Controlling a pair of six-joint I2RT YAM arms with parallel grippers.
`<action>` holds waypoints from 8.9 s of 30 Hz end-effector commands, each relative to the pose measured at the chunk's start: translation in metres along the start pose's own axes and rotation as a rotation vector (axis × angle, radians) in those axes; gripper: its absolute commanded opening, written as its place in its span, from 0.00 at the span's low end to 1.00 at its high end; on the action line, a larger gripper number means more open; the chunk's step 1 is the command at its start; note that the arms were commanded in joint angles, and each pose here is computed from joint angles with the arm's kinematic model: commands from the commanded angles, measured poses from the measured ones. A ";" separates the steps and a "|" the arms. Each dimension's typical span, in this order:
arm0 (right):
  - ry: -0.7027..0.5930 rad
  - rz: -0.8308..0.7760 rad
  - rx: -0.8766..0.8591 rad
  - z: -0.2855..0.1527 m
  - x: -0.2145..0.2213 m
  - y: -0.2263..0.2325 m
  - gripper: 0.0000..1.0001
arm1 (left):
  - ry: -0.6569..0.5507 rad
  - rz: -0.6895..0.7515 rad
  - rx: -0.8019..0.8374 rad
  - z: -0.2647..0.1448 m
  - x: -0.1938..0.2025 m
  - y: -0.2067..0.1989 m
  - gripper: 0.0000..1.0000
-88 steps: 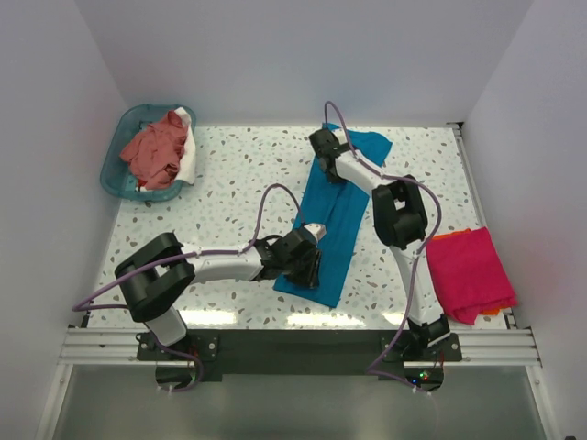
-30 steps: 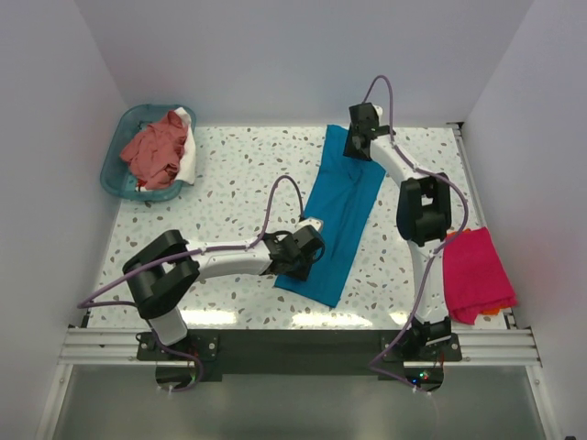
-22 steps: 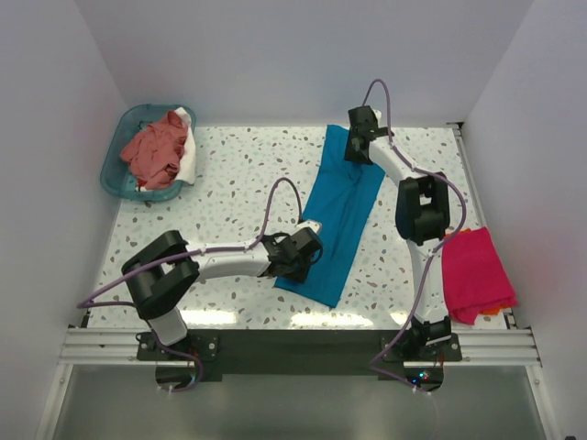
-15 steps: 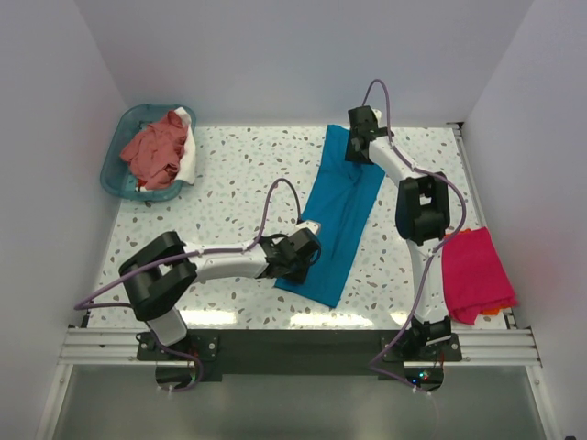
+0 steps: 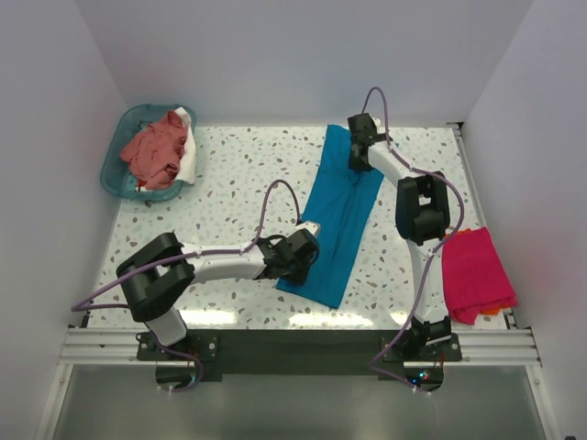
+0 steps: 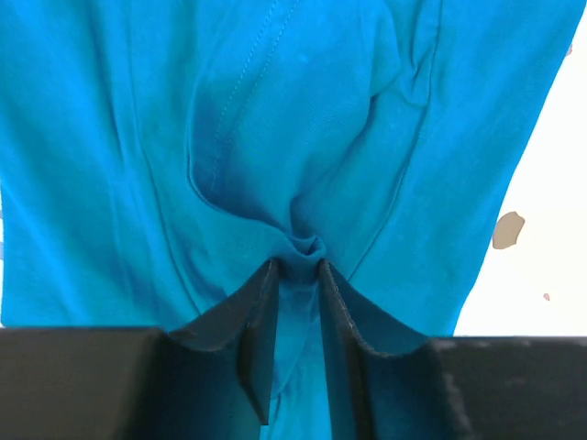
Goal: Fold and stack the t-shirts
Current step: Fold the tshirt
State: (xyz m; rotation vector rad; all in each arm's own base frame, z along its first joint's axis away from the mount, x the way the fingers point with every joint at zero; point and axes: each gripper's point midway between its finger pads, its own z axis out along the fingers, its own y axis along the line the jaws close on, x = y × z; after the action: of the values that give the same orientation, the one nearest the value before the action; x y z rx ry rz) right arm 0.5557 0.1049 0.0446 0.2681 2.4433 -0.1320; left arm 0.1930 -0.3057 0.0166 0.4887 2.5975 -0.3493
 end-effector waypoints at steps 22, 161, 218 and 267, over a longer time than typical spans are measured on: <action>-0.072 0.171 0.034 -0.052 0.005 -0.034 0.00 | 0.026 -0.035 0.047 -0.008 0.013 -0.002 0.40; 0.353 -0.032 -0.308 -0.255 0.366 -0.043 0.04 | 0.076 -0.090 0.130 -0.045 0.046 0.022 0.00; 0.075 0.143 -0.202 -0.117 0.041 -0.027 0.63 | -0.469 -0.424 0.236 -0.009 -0.279 0.125 0.58; 0.153 0.186 -0.245 -0.162 0.183 -0.010 0.56 | -0.315 -0.468 0.143 0.012 -0.122 0.077 0.63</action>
State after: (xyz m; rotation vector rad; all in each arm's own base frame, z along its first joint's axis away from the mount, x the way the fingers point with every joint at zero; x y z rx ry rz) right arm 0.2920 0.1486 0.0461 0.3548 2.5972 0.2713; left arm 0.3060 -0.2714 0.0441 -0.0567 2.4163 -0.7138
